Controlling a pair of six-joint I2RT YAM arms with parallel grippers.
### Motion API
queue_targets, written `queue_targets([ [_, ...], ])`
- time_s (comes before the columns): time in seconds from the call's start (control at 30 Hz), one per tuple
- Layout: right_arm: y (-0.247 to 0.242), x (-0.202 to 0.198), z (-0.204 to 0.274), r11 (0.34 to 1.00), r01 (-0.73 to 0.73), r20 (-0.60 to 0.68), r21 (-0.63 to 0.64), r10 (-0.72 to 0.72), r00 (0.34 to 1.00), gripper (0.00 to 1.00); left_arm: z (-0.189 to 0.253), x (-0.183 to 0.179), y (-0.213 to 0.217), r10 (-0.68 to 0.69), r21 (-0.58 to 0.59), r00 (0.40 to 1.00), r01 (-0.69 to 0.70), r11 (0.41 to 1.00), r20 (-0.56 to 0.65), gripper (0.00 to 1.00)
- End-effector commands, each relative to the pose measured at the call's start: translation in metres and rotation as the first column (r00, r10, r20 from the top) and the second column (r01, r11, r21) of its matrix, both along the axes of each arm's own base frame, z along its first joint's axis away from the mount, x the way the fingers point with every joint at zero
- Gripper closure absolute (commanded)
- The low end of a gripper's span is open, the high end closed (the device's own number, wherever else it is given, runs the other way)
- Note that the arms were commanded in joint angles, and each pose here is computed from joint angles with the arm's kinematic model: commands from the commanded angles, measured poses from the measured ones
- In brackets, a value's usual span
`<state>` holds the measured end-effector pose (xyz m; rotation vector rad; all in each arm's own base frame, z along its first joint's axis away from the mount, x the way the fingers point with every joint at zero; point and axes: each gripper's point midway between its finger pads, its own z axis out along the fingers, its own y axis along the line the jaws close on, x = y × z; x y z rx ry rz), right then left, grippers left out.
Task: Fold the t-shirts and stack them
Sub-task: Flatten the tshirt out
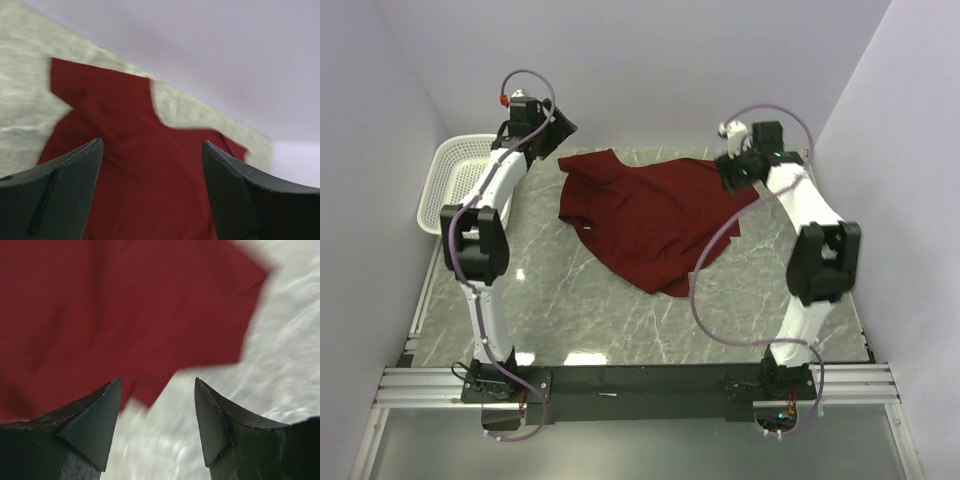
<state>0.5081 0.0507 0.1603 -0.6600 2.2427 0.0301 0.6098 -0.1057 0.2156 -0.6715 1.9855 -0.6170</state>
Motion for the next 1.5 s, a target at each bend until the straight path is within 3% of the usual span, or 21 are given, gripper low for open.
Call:
queue_targets([
  [0.0, 0.024, -0.097, 0.007, 0.919, -0.364, -0.065, 0.151, 0.377, 0.924, 0.33, 0.090, -0.040, -0.028, -0.207, 0.018, 0.951, 0.209, 0.978, 0.231, 0.16],
  [0.07, 0.035, -0.161, -0.021, 0.858, -0.449, -0.198, 0.250, 0.499, 0.844, 0.37, 0.108, -0.071, -0.041, -0.281, 0.011, 0.921, 0.289, 0.957, 0.269, 0.16],
  [0.1, 0.038, -0.179, -0.028, 0.794, -0.558, -0.186, 0.241, 0.602, 0.776, 0.37, 0.083, -0.090, -0.049, -0.329, -0.004, 0.920, 0.338, 0.941, 0.213, 0.17],
  [0.17, 0.044, -0.229, -0.042, 0.725, -0.614, -0.229, 0.311, 0.684, 0.692, 0.37, 0.092, -0.124, -0.059, -0.374, 0.005, 0.900, 0.382, 0.924, 0.223, 0.17],
  [0.2, 0.051, -0.240, -0.041, 0.652, -0.693, -0.168, 0.308, 0.754, 0.635, 0.36, 0.063, -0.142, -0.060, -0.391, 0.008, 0.905, 0.396, 0.918, 0.166, 0.16],
  [0.23, 0.055, -0.250, -0.037, 0.621, -0.731, -0.132, 0.281, 0.780, 0.612, 0.36, 0.079, -0.163, -0.061, -0.401, 0.026, 0.893, 0.404, 0.914, 0.203, 0.17],
  [0.3, 0.072, -0.275, -0.055, 0.581, -0.769, -0.163, 0.265, 0.813, 0.559, 0.36, 0.046, -0.191, -0.056, -0.411, 0.046, 0.902, 0.409, 0.911, 0.129, 0.16],
  [0.33, 0.077, -0.278, -0.055, 0.585, -0.777, -0.164, 0.231, 0.811, 0.562, 0.36, 0.058, -0.208, -0.050, -0.404, 0.069, 0.902, 0.398, 0.915, 0.155, 0.16],
  [0.4, 0.090, -0.287, -0.067, 0.586, -0.781, -0.175, 0.215, 0.810, 0.559, 0.38, 0.035, -0.234, -0.036, -0.389, 0.121, 0.918, 0.378, 0.918, 0.078, 0.15],
  [0.43, 0.099, -0.284, -0.063, 0.570, -0.807, -0.135, 0.154, 0.822, 0.554, 0.39, 0.049, -0.246, -0.023, -0.346, 0.167, 0.932, 0.325, 0.931, 0.111, 0.14],
  [0.5, 0.101, -0.293, -0.063, 0.557, -0.826, -0.083, 0.089, 0.830, 0.551, 0.39, 0.035, -0.267, -0.008, -0.314, 0.210, 0.947, 0.293, 0.933, 0.071, 0.11],
  [0.63, 0.110, -0.290, -0.063, 0.501, -0.861, 0.015, -0.090, 0.865, 0.502, 0.35, 0.041, -0.309, 0.012, -0.253, 0.246, 0.957, 0.213, 0.945, 0.145, 0.04],
  [0.73, 0.125, -0.292, -0.064, 0.565, -0.824, -0.041, 0.041, 0.825, 0.563, 0.37, 0.034, -0.326, 0.022, -0.214, 0.250, 0.964, 0.170, 0.953, 0.160, 0.01],
  [0.8, 0.136, -0.293, -0.069, 0.634, -0.754, -0.138, 0.175, 0.773, 0.619, 0.46, 0.030, -0.331, 0.026, -0.196, 0.258, 0.968, 0.151, 0.954, 0.157, 0.01],
  [0.83, 0.138, -0.291, -0.071, 0.665, -0.720, -0.163, 0.198, 0.747, 0.645, 0.46, 0.033, -0.335, 0.028, -0.190, 0.262, 0.967, 0.141, 0.955, 0.171, 0.00],
  [0.87, 0.141, -0.284, -0.073, 0.734, -0.637, -0.181, 0.237, 0.677, 0.713, 0.47, 0.029, -0.339, 0.031, -0.185, 0.267, 0.971, 0.139, 0.953, 0.155, 0.01],
  [0.97, 0.135, -0.272, -0.083, 0.840, -0.490, -0.230, 0.232, 0.537, 0.812, 0.45, 0.026, -0.346, 0.037, -0.175, 0.299, 0.972, 0.122, 0.946, 0.156, 0.01],
  [1.17, 0.135, -0.276, -0.093, 0.888, -0.376, -0.299, 0.265, 0.447, 0.843, 0.43, 0.022, -0.356, 0.041, -0.167, 0.300, 0.969, 0.107, 0.948, 0.182, 0.01],
  [1.47, 0.142, -0.266, -0.109, 0.915, -0.301, -0.399, 0.267, 0.390, 0.830, 0.47, 0.030, -0.362, 0.038, -0.180, 0.289, 0.956, 0.108, 0.951, 0.233, 0.01],
])
